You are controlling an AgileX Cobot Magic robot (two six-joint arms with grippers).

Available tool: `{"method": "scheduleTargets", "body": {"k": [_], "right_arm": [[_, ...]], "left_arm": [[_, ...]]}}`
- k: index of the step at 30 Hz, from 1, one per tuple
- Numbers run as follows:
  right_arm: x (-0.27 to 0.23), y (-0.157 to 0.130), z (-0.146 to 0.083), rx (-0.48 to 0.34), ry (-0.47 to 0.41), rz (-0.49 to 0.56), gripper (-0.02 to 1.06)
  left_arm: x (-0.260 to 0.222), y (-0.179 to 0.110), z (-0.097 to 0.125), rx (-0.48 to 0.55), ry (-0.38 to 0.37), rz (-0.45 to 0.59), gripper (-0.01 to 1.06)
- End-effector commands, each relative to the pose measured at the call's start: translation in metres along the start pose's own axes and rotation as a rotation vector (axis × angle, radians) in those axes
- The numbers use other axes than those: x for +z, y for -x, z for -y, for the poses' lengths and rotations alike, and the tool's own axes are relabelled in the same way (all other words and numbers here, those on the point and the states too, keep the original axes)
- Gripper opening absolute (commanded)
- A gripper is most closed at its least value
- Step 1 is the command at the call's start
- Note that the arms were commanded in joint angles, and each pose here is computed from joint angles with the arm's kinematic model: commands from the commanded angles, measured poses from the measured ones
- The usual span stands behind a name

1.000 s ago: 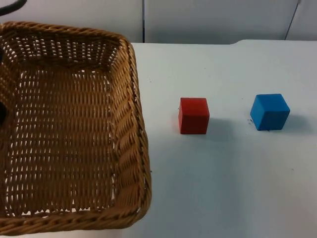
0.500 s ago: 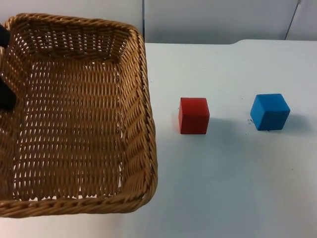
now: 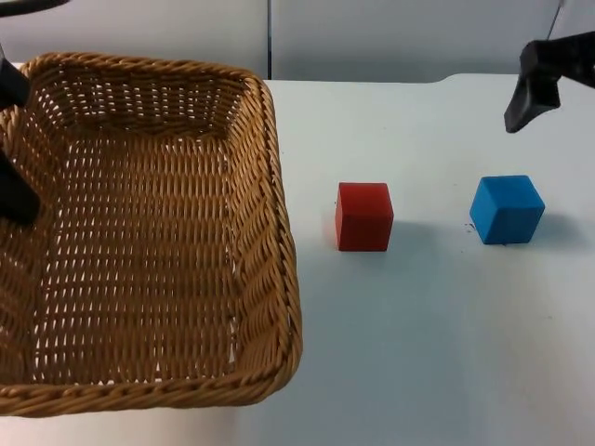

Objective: Pick up the basket with the left hand and place the blue cube into the basket with the right hand.

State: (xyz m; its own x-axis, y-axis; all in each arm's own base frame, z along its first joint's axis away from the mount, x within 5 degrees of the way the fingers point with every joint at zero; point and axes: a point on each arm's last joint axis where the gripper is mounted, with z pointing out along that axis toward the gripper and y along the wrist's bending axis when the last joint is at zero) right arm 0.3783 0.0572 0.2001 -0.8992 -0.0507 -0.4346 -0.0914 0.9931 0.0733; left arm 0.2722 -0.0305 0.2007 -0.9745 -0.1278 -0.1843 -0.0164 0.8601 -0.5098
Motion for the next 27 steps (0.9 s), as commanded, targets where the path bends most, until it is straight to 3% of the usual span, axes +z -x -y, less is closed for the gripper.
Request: {"method": "scheduleTargets", "body": {"k": [1,16,27], "right_arm": [[0.010,0.002,0.003,0.011,-0.034,-0.004,0.98],[0.063,-0.008,-0.010,-0.035,-0.030,-0.036,0.95],[0.096,-0.021,-0.008,-0.003,-0.036,-0.087,0.91]], "left_arm": [[-0.002,0.003,0.004,-0.019,-0.033,0.009,0.00],[-0.002,0.004,0.004,-0.021,-0.028,0.024,0.00],[-0.002,0.004,0.004,-0.018,-0.029,0.022,0.00]]}}
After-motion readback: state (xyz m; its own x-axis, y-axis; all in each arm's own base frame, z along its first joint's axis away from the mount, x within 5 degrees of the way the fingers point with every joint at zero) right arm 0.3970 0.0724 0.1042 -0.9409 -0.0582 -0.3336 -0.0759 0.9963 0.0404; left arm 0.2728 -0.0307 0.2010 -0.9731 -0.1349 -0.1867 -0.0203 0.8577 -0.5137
